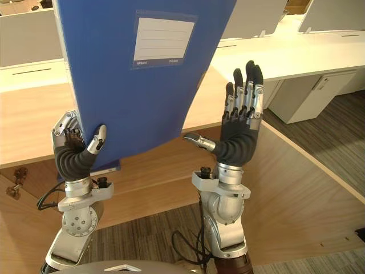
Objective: Walk over to the cabinet, pick up the folder, carry it to the office cabinet, place the folder inside the office cabinet, then close the office cabinet door
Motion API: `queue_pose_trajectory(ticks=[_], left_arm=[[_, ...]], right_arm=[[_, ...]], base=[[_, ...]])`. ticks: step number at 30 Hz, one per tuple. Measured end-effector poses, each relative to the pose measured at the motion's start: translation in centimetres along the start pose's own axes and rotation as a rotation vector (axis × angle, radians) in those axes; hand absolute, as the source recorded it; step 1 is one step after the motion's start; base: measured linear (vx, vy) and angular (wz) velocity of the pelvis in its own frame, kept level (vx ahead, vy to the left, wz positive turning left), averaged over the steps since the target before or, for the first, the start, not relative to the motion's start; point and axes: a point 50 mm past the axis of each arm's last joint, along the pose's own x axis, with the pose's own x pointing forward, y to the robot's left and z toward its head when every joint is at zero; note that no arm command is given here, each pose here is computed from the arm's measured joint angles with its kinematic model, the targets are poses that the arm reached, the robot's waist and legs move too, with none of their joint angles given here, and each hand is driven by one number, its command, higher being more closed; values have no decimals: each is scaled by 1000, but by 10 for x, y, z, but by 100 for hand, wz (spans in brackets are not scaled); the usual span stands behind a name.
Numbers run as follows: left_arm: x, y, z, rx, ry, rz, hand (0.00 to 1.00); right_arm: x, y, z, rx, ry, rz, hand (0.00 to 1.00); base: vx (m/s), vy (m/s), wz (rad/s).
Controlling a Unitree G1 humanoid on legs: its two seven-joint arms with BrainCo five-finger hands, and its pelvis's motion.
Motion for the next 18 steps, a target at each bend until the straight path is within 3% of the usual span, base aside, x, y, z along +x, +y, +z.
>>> queue_pose_trajectory(ticks=[18], left_arm=[[-2,-2,-10,-170,95,-83,100]], right_arm=[[0,-15,-38,88,179,61,0]], base=[[-17,-7,8]])
